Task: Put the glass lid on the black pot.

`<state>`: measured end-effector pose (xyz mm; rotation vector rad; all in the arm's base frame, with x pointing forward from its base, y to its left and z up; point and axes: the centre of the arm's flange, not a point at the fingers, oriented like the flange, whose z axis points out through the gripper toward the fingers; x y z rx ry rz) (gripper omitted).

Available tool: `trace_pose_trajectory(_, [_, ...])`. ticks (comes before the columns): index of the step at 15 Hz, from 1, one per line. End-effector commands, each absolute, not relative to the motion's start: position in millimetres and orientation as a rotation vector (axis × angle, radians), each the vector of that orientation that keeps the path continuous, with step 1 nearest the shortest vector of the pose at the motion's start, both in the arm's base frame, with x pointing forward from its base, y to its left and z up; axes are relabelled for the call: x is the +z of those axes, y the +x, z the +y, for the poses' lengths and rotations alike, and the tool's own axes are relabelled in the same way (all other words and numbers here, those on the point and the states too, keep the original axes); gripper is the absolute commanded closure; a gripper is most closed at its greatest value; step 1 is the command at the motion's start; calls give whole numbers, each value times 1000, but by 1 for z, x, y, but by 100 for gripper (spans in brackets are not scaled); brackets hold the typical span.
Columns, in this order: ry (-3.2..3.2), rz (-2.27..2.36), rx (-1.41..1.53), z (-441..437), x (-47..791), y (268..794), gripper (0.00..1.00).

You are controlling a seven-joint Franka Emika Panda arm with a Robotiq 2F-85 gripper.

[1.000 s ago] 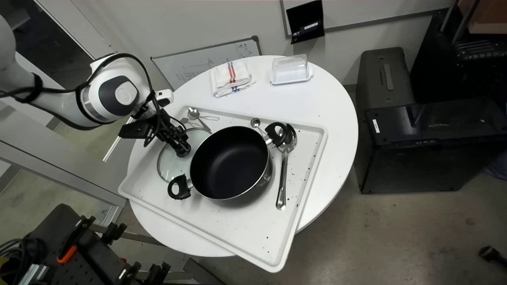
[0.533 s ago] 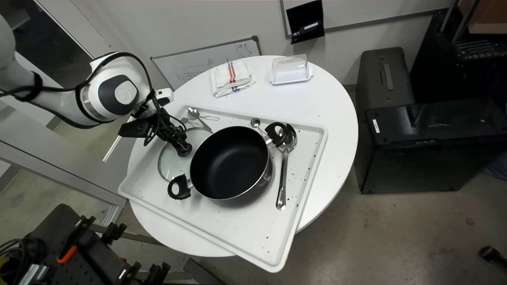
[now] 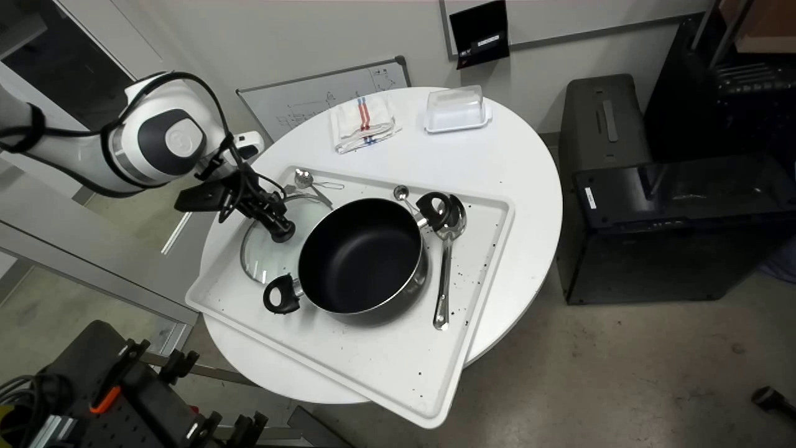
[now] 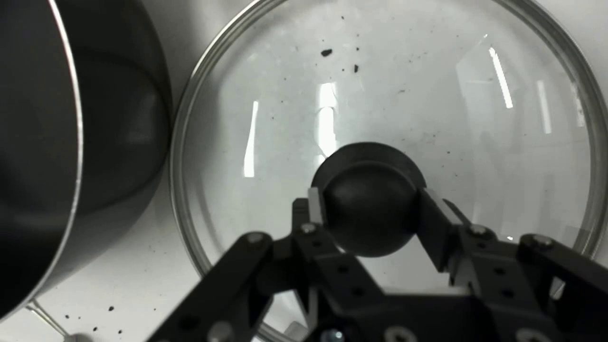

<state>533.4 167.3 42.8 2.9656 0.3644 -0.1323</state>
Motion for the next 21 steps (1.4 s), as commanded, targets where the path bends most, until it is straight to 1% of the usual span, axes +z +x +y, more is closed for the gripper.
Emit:
trace_pose_trajectory(1, [2964, 436, -98, 166, 88, 513, 76])
trace_pose_trajectory(14, [2951, 494, -27, 166, 158, 487, 76])
trace_pose_trajectory(21, [2947, 372, -14, 134, 177, 501, 76])
